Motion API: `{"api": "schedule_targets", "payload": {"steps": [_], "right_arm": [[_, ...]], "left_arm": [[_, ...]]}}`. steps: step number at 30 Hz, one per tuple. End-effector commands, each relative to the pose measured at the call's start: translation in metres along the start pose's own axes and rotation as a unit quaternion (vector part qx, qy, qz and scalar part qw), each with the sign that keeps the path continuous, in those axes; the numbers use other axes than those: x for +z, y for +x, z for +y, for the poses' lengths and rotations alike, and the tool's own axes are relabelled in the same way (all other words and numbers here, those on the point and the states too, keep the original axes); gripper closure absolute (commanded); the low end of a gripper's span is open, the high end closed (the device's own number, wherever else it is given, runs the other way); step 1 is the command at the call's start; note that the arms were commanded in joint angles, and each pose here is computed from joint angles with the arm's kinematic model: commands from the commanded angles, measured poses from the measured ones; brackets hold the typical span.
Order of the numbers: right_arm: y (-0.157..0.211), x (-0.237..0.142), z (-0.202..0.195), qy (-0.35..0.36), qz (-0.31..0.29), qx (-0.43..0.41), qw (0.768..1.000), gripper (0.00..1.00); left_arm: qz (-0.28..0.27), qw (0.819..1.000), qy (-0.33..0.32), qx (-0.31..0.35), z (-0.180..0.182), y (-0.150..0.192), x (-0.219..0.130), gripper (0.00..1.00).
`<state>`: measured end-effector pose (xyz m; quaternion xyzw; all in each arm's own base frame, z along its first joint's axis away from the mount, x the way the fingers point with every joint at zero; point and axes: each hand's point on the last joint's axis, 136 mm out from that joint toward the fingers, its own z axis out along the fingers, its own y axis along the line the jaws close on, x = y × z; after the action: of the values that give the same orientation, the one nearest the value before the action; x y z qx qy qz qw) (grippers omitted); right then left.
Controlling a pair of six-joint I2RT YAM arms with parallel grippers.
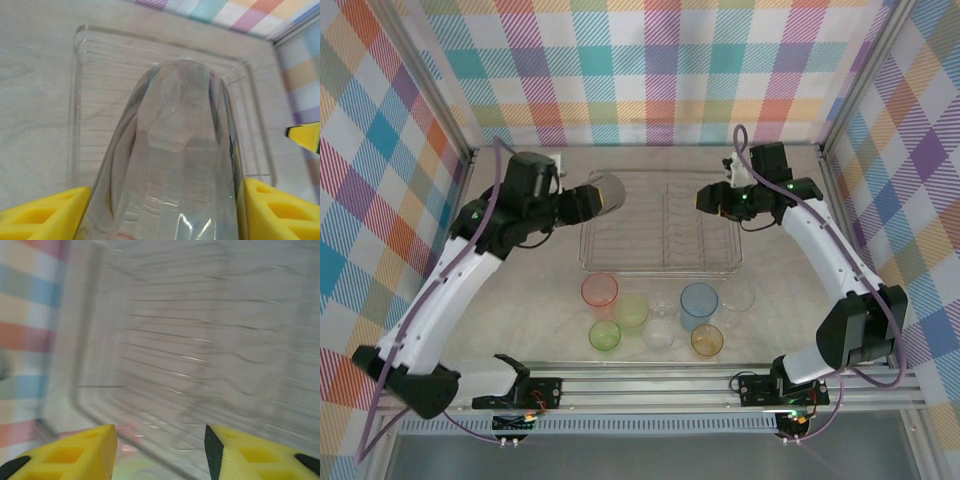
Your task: Load the cups into the dish rack
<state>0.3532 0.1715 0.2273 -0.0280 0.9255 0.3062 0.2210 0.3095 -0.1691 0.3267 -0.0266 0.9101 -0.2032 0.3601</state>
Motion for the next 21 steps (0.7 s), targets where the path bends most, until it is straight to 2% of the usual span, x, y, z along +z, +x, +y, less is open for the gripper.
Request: {"api": "schedule_targets", "payload": {"steps": [1, 10, 17, 21], "right_arm": [[0.021, -0.001, -0.065, 0.148, 0.048, 0.004, 0.988, 0.5], [0.04, 0.012, -0.112, 0.219, 0.093, 0.02, 0.971, 0.53], [0.053, 0.015, -0.13, 0.254, 0.109, 0.017, 0.961, 0.56], [0.057, 0.02, -0.129, 0.242, 0.116, 0.013, 0.963, 0.65]], "left_arm": [[0.049, 0.997, -0.058, 0.035, 0.015, 0.011, 0.009, 1.0], [0.111, 0.985, -0.115, 0.065, 0.022, 0.009, 0.05, 1.0], [0.129, 0.981, -0.12, 0.076, 0.022, 0.012, 0.073, 1.0], [0.146, 0.979, -0.108, 0.091, 0.017, 0.015, 0.088, 1.0]]}}
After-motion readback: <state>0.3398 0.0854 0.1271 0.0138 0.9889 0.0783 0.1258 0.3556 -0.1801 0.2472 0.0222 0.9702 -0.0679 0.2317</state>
